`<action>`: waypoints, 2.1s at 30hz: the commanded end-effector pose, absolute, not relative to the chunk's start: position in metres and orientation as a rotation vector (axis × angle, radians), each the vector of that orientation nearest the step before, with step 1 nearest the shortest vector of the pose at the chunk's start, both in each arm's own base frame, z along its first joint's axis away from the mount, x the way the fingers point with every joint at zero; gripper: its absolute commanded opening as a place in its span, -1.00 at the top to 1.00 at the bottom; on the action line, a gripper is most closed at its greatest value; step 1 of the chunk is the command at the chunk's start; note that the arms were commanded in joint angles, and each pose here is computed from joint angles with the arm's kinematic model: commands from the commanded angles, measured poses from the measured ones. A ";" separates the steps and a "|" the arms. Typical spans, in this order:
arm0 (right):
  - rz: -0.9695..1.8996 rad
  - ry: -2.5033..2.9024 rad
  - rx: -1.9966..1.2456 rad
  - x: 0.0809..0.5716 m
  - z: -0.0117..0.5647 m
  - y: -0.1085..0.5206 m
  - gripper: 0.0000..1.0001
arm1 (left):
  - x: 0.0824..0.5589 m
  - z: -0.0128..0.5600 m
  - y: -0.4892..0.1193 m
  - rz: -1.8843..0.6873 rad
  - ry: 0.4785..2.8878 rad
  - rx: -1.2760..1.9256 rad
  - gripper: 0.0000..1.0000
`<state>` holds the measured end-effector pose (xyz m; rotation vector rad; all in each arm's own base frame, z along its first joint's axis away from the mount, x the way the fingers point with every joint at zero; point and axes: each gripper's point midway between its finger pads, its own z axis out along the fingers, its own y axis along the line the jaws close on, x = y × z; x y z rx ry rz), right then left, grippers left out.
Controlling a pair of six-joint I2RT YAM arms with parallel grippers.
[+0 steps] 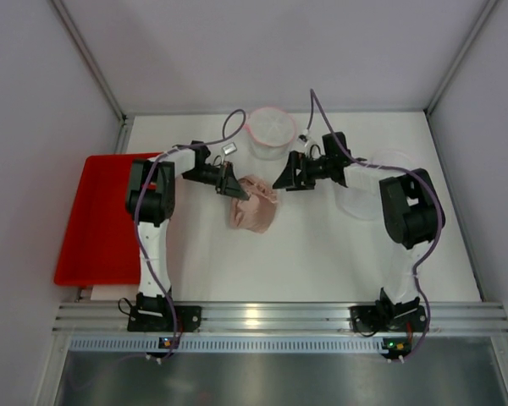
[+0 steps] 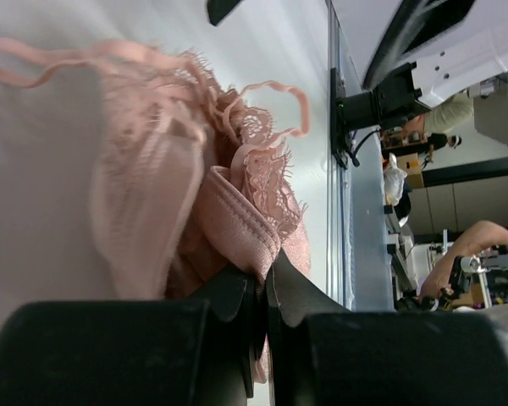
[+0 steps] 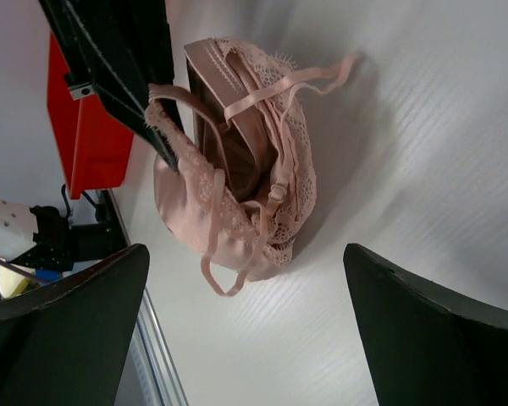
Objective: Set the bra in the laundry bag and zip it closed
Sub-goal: Adjust the bra at the center of the board, then pick up the bra from the center of the board.
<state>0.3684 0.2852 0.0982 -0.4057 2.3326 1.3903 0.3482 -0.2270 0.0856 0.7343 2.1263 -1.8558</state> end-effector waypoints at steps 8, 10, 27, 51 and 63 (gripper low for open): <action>1.416 2.197 -0.482 0.382 0.091 0.329 -0.99 | 0.382 0.060 -0.202 -1.865 2.157 0.584 1.00; 1.425 2.207 -0.491 0.382 0.083 0.337 -0.99 | 0.383 0.057 -0.201 -1.870 2.164 0.574 1.00; 1.489 2.178 -0.544 0.382 0.057 0.374 0.45 | 0.386 0.049 -0.190 -1.702 2.275 0.625 0.77; 1.462 1.892 -0.898 0.305 0.158 0.334 1.00 | 0.347 0.184 -0.160 -1.051 1.899 1.139 -0.97; 1.424 1.819 -1.103 0.261 0.175 0.344 1.00 | 0.275 0.182 -0.222 -1.169 1.754 1.404 -0.97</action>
